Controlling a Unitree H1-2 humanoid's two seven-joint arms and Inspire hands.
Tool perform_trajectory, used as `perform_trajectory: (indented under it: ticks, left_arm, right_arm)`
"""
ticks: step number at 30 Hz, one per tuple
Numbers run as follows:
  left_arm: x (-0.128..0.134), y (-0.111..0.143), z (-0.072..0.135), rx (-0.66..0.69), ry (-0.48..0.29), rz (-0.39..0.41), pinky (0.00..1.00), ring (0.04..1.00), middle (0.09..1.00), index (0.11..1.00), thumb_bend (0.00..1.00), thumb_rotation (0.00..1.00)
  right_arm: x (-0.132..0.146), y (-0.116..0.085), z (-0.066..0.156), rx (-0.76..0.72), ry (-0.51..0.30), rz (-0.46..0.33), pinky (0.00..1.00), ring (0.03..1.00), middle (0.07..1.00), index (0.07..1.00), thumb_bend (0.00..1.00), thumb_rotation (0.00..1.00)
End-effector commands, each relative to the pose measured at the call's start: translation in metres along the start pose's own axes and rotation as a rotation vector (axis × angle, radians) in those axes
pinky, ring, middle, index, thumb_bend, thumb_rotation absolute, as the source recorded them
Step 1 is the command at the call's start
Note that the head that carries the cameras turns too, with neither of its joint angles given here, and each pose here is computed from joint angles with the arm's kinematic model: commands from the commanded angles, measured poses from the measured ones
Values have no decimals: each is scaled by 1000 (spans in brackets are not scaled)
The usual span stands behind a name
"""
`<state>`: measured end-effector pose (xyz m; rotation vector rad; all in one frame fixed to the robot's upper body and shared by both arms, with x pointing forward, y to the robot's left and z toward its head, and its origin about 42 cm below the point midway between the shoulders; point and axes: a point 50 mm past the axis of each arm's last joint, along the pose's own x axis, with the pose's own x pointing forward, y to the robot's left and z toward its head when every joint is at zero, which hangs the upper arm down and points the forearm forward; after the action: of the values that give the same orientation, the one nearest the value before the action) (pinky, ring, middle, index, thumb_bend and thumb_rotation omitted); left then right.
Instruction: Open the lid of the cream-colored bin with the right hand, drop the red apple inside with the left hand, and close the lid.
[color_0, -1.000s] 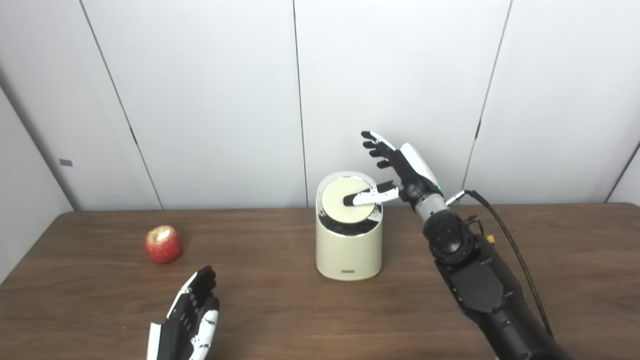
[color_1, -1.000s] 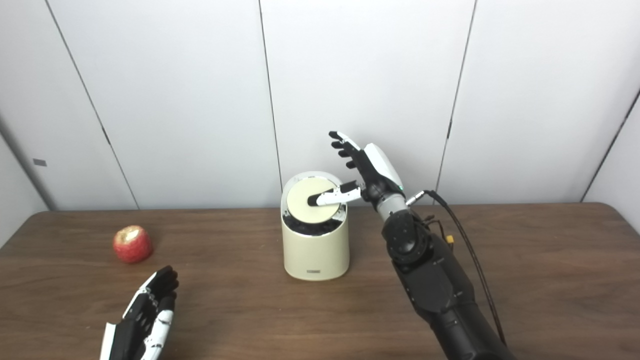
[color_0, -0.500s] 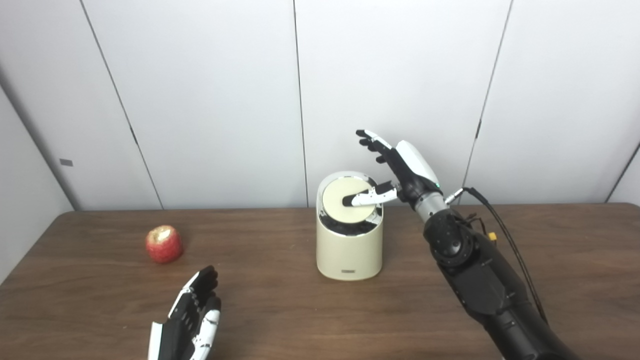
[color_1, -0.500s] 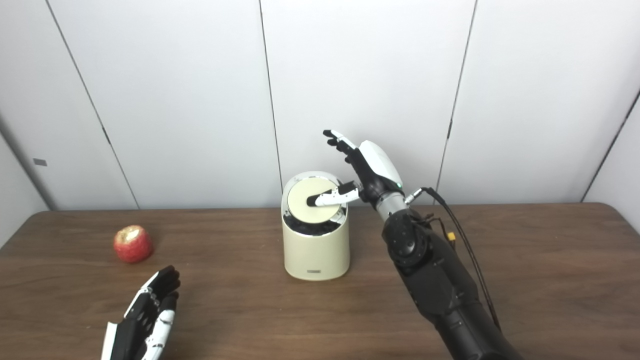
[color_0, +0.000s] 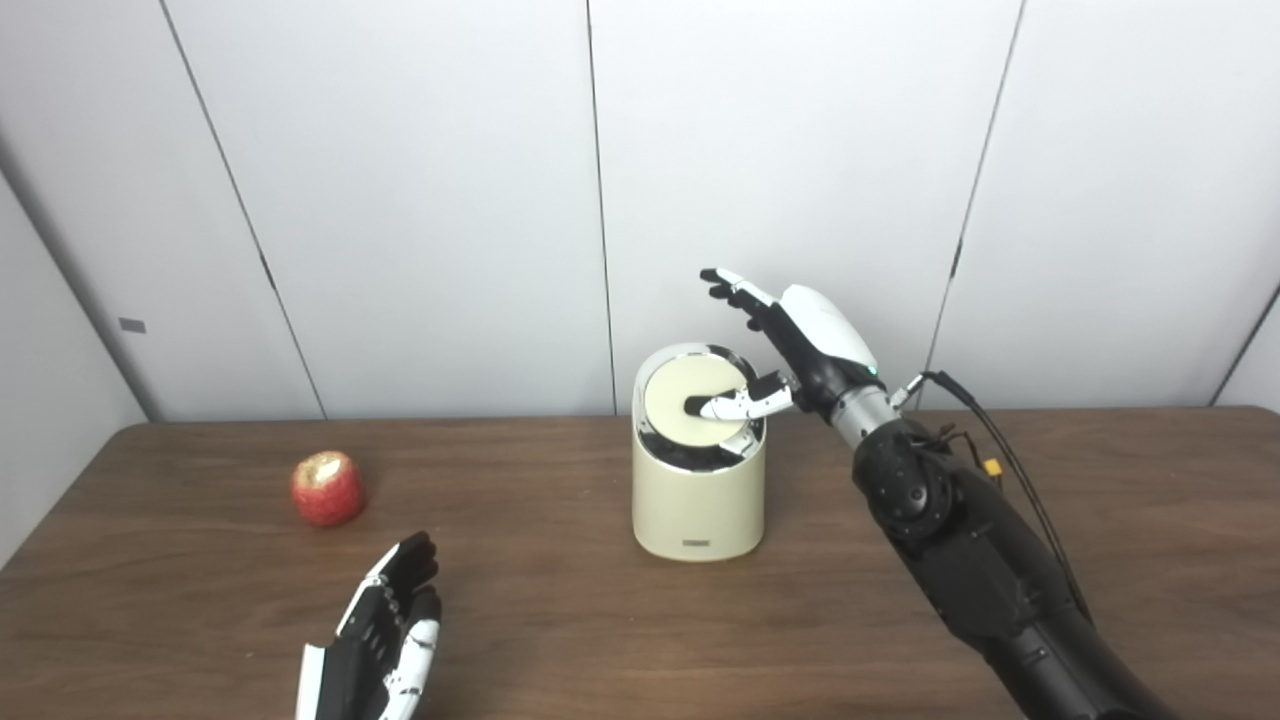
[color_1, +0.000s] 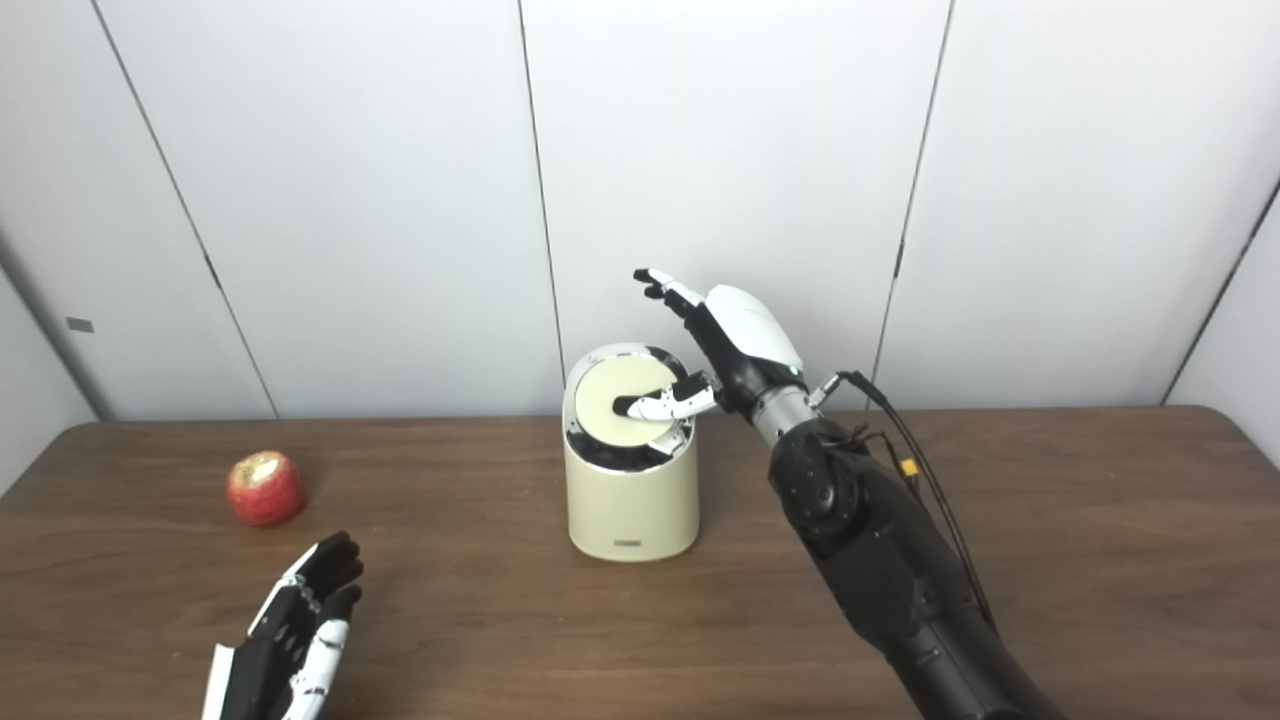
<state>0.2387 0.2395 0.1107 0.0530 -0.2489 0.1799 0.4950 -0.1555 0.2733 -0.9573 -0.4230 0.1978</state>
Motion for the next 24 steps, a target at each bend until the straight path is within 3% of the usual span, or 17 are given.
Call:
perform_trajectory:
  ticks: [1, 10, 16, 19, 20, 24]
  left_arm:
    - [-26, -8, -30, -18, 142, 15, 832, 849, 852, 862, 426, 560]
    - [-25, -11, -31, -30, 145, 19, 841, 854, 856, 861, 445, 553]
    - [-26, -11, -31, -32, 141, 19, 833, 847, 850, 862, 445, 539]
    - [-26, -10, -30, -18, 143, 17, 832, 848, 849, 860, 449, 551]
    - [-26, -10, -30, -19, 143, 17, 831, 849, 849, 858, 445, 546]
    - [-26, -9, -31, -17, 145, 20, 826, 848, 850, 859, 443, 540]
  right_arm:
    - [5, -11, 0, -58, -6, 5, 783, 887, 893, 930, 1000, 180]
    - [3, -6, -1, -92, -10, 26, 808, 901, 908, 941, 976, 143]
    - [3, -22, 9, 73, -15, -89, 772, 861, 871, 912, 985, 269]
    - [-4, -41, 12, 242, -3, -172, 750, 854, 873, 906, 804, 318]
    - [-7, -46, 12, 284, 9, -196, 736, 844, 867, 898, 751, 406]
    - [-22, -61, 7, 413, 68, -244, 729, 830, 855, 880, 650, 563]
